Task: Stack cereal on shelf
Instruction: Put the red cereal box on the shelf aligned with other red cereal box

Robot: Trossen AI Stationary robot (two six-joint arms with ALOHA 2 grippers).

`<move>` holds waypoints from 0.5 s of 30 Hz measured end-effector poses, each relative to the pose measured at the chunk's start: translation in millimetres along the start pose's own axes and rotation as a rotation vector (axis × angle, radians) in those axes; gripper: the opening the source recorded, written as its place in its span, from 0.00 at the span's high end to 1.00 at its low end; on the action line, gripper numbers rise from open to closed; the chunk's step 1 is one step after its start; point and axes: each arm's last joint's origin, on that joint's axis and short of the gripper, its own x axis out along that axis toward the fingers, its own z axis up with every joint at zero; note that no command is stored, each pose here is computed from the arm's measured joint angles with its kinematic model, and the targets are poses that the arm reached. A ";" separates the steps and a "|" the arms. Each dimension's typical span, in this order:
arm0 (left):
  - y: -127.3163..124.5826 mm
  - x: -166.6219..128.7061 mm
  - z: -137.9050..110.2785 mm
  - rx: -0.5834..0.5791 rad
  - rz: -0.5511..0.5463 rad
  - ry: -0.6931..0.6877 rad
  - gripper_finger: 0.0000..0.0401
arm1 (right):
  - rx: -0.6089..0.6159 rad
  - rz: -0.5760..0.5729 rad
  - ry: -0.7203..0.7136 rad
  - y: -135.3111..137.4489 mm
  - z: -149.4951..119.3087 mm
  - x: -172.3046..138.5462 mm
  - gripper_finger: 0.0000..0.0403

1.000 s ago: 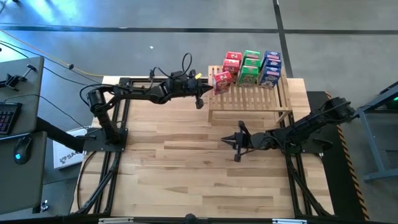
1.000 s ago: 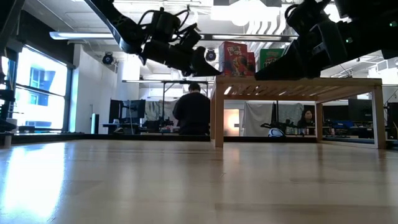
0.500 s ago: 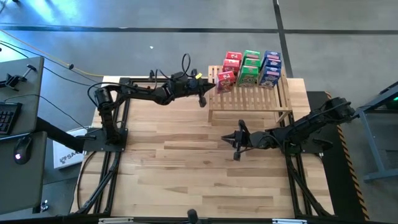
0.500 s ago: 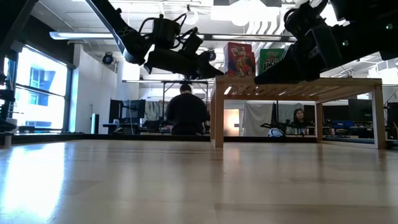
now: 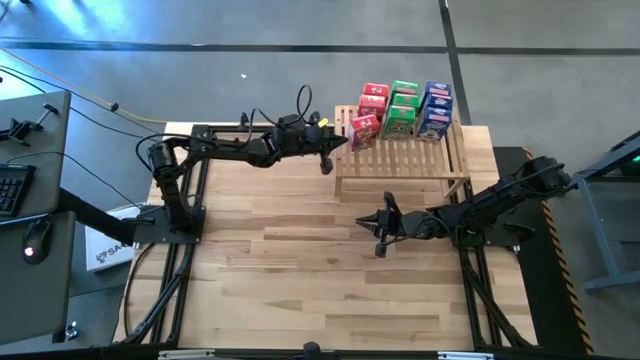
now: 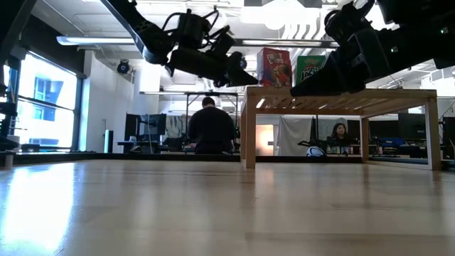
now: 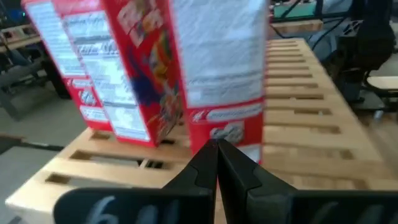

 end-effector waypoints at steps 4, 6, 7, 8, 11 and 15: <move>-5.6 0.3 -1.2 0.003 -0.015 0.026 1.00 | -0.001 0.001 0.003 0.0 -0.3 0.0 0.96; -6.6 0.6 -0.9 0.002 -0.017 0.022 1.00 | -0.002 0.001 0.004 0.0 -0.5 0.0 0.96; -7.5 0.7 -0.2 0.003 -0.018 0.018 1.00 | -0.002 0.001 0.004 0.0 -0.4 0.0 0.96; -8.4 0.8 -0.2 0.003 -0.021 0.018 1.00 | -0.002 0.001 0.004 0.0 -0.4 0.0 0.96; -8.5 0.9 2.1 0.007 -0.017 -0.005 1.00 | -0.002 0.001 0.004 0.0 -0.5 0.0 0.96; -4.8 0.5 4.7 0.009 -0.003 -0.036 1.00 | -0.005 0.002 0.003 0.0 -0.3 0.0 0.96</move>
